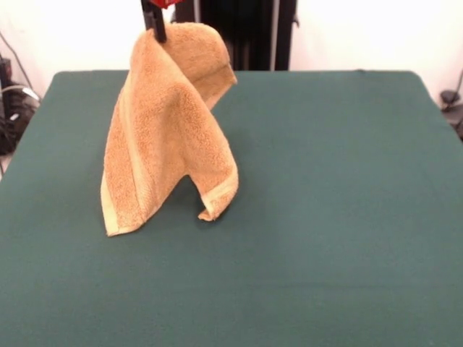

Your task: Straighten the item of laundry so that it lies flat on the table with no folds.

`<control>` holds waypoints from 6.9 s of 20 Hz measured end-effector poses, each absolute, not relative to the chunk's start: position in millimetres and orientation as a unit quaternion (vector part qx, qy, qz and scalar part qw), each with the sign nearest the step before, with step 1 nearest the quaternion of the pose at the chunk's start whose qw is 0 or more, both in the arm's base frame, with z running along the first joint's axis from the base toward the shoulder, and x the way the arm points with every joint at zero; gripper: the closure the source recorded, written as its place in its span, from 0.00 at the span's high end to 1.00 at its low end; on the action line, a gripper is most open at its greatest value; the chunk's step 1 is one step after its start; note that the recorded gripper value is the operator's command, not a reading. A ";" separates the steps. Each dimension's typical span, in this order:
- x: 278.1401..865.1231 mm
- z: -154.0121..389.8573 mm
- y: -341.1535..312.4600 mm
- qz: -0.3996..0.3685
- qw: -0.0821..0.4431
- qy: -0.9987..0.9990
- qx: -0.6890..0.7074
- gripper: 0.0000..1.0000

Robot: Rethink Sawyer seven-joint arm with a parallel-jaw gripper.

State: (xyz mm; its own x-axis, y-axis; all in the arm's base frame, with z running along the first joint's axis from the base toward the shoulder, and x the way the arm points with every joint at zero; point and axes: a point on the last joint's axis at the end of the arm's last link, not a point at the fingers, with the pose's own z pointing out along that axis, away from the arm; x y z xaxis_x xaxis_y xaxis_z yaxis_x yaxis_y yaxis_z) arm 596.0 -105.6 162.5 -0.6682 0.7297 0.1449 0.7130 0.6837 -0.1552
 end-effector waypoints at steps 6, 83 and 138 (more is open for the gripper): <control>589.2 159.9 -119.6 0.042 0.103 -0.907 -0.406 0.00; 494.2 162.8 -215.5 0.082 0.131 -0.879 -0.451 1.00; 489.1 25.0 -142.2 0.042 0.131 -0.910 -0.391 1.00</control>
